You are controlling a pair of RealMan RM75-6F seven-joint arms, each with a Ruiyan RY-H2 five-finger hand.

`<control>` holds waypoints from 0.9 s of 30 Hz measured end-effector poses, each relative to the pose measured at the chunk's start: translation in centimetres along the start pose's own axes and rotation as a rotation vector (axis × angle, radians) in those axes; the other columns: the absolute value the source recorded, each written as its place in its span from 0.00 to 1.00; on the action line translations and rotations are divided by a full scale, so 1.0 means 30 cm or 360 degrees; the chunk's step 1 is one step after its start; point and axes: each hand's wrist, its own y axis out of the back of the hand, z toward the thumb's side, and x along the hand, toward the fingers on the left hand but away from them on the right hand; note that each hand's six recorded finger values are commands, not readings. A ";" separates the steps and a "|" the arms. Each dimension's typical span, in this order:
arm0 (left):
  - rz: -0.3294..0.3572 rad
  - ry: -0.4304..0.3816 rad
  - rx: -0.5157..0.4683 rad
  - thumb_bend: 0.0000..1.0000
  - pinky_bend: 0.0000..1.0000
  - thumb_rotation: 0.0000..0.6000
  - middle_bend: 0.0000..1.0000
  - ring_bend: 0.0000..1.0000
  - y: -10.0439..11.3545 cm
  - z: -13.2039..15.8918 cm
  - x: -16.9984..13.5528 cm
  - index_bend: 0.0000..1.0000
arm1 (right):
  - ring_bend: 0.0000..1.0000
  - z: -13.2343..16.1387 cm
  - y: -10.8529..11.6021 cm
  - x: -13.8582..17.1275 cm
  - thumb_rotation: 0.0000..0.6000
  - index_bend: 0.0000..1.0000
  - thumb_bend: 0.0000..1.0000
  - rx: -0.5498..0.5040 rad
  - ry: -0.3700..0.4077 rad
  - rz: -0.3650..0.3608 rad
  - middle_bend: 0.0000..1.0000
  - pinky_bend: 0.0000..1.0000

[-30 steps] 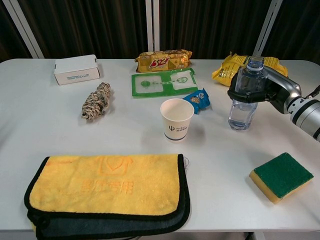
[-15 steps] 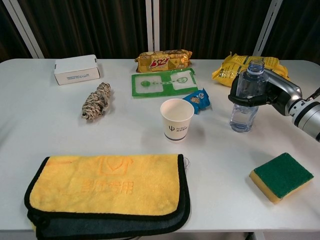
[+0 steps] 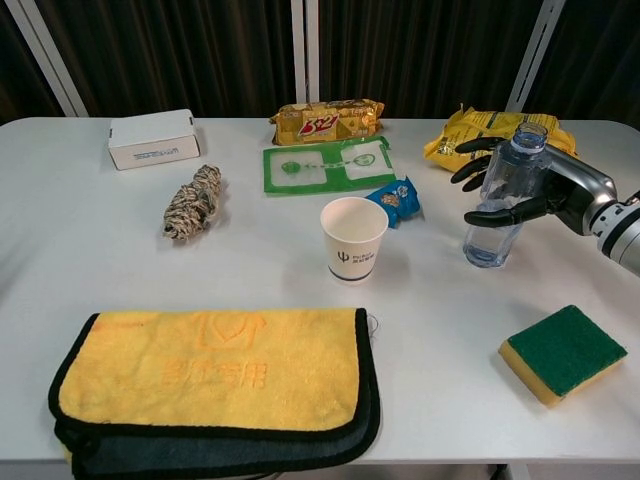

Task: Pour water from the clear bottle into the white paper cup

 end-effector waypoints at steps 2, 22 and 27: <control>0.0000 -0.0001 0.0002 0.10 0.18 1.00 0.12 0.06 0.001 0.001 0.001 0.17 | 0.16 0.000 0.006 0.004 1.00 0.08 0.00 0.0013 0.0002 0.0006 0.18 0.38; -0.0004 -0.0006 0.0013 0.10 0.18 1.00 0.12 0.06 0.003 0.017 -0.002 0.17 | 0.00 0.017 0.140 0.113 1.00 0.00 0.00 0.0498 0.0010 0.0136 0.00 0.03; -0.0004 -0.0016 0.0013 0.10 0.18 1.00 0.12 0.06 0.000 0.027 0.000 0.17 | 0.00 0.034 0.218 0.184 1.00 0.00 0.00 0.0703 -0.0025 0.0120 0.00 0.00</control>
